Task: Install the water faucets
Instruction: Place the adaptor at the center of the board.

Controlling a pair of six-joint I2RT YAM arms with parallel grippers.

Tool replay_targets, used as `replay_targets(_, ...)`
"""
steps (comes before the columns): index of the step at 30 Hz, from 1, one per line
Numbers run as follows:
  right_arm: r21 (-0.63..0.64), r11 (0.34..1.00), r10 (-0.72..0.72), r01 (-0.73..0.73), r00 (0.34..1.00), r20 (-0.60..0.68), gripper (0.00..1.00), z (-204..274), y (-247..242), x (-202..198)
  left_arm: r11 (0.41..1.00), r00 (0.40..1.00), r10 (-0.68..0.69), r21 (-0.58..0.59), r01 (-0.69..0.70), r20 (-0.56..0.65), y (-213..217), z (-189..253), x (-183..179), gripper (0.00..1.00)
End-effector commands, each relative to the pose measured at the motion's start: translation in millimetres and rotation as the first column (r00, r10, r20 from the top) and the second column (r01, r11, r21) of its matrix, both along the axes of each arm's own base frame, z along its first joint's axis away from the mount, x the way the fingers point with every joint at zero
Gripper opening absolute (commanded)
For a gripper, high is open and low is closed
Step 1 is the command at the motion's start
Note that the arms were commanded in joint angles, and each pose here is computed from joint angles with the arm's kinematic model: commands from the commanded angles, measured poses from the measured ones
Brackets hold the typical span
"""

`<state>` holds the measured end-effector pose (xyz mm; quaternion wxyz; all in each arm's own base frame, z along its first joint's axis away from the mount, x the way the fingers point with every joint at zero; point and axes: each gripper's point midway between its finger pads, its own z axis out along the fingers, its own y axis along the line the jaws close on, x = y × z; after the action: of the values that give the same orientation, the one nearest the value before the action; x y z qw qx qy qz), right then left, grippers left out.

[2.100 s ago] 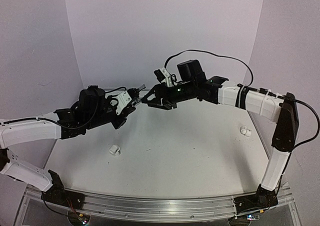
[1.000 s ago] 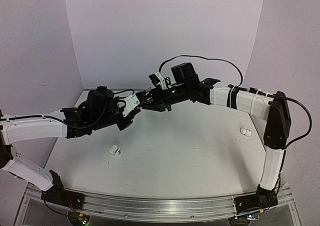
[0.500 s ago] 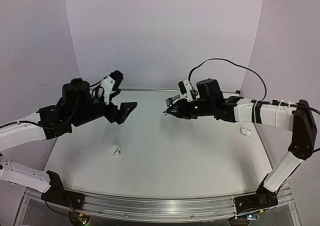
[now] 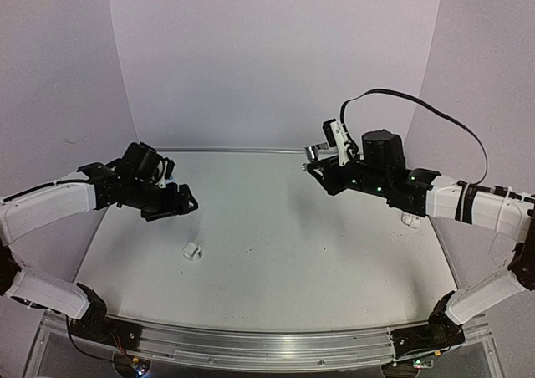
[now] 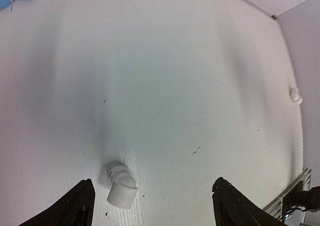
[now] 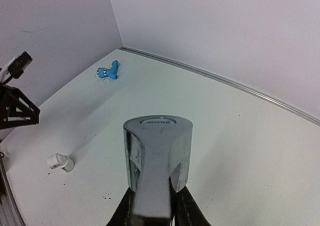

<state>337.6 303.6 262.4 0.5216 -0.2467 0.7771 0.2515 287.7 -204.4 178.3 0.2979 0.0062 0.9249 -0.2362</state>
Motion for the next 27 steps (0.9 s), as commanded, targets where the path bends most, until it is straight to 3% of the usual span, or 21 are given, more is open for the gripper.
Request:
replay_targets(1, -0.019, 0.998, -0.053, 0.054, 0.997, 0.062, 0.0, 18.3, -11.7, 4.2, 0.996, 0.97, 0.039, 0.09, -0.018, -0.24, 6.0, -40.9, -17.3, 0.82)
replay_targets(6, -0.011, 0.998, -0.066, 0.067, 0.996, 0.066, 0.0, 18.2, -20.0, -2.4, 0.971, 0.961, 0.05, 0.238, 0.017, -0.273, 18.7, -67.1, -12.8, 0.81)
replay_targets(14, -0.011, 1.0, 0.015, -0.014, 0.997, 0.073, 0.0, 18.0, -15.4, -17.0, 0.93, 0.903, -0.176, 0.235, 0.283, -0.392, -15.1, -102.0, -19.3, 0.83)
replay_targets(22, -0.012, 1.0, 0.03, -0.029, 0.996, 0.084, 0.0, 20.9, -17.7, -22.7, 0.876, 0.853, -0.203, 0.3, 0.377, -0.48, -16.6, -130.0, -24.5, 0.72)
replay_targets(27, -0.011, 0.999, 0.04, -0.039, 0.996, 0.082, 0.0, 20.7, -16.2, -23.7, 0.857, 0.845, -0.189, 0.336, 0.391, -0.5, -12.2, -141.2, -27.0, 0.55)
